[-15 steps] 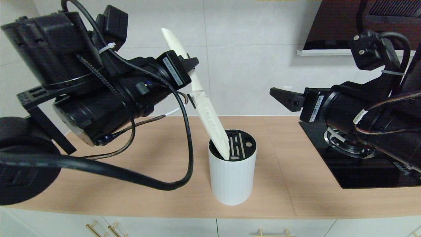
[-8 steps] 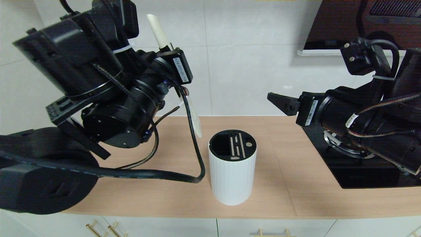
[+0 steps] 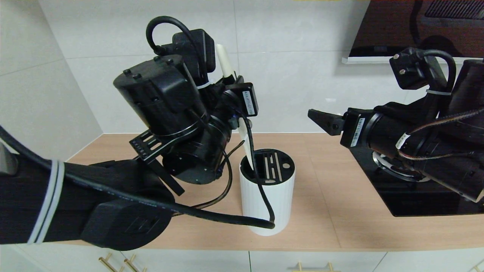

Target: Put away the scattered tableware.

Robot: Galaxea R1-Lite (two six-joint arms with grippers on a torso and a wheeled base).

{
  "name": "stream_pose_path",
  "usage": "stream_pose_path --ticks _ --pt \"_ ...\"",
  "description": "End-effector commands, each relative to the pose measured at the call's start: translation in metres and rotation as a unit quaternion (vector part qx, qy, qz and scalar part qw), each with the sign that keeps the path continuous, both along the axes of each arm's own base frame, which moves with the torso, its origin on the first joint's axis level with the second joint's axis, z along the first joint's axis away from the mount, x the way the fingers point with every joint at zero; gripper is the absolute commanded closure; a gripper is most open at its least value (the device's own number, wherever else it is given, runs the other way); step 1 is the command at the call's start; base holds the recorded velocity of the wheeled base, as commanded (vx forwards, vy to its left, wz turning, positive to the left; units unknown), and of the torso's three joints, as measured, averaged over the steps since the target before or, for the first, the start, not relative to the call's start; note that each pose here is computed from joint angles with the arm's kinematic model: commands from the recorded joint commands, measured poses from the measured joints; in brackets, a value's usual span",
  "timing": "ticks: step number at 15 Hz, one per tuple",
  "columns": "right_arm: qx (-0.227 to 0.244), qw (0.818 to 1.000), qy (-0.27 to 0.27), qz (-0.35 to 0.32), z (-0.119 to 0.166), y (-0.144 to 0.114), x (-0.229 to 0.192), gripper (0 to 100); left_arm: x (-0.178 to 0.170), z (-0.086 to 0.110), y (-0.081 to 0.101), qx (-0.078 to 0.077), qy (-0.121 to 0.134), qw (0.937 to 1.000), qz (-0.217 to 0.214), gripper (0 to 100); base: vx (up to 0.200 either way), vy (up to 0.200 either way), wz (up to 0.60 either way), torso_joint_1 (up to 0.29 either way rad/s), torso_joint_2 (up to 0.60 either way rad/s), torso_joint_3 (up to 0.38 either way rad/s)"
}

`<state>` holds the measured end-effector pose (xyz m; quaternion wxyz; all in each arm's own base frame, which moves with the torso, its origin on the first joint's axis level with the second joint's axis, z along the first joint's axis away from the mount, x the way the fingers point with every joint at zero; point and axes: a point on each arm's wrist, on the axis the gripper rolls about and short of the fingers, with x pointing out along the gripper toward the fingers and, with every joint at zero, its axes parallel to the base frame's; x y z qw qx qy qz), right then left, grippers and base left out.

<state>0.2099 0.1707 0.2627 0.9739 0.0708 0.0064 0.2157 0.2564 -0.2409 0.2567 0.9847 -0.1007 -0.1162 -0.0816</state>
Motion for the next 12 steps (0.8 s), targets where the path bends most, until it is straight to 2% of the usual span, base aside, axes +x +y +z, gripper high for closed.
stream_pose_path --ticks 1,9,12 --pt "-0.002 1.0 0.003 0.0 -0.002 0.001 0.0 0 0.002 -0.007 -0.005 0.004 0.005 1.0 -0.003 100 0.0 0.0 0.0 0.0 0.0 0.0" --pt "0.0 1.0 0.0 -0.001 0.0 -0.001 -0.001 0 0.012 -0.022 -0.013 0.01 0.011 0.9999 -0.001 100 0.0 0.0 0.0 0.0 0.0 0.0" --pt "0.0 1.0 0.001 -0.001 -0.001 0.0 0.0 0 0.017 -0.033 -0.018 0.015 0.021 0.9997 -0.003 100 0.0 0.0 0.0 0.0 0.0 0.0"
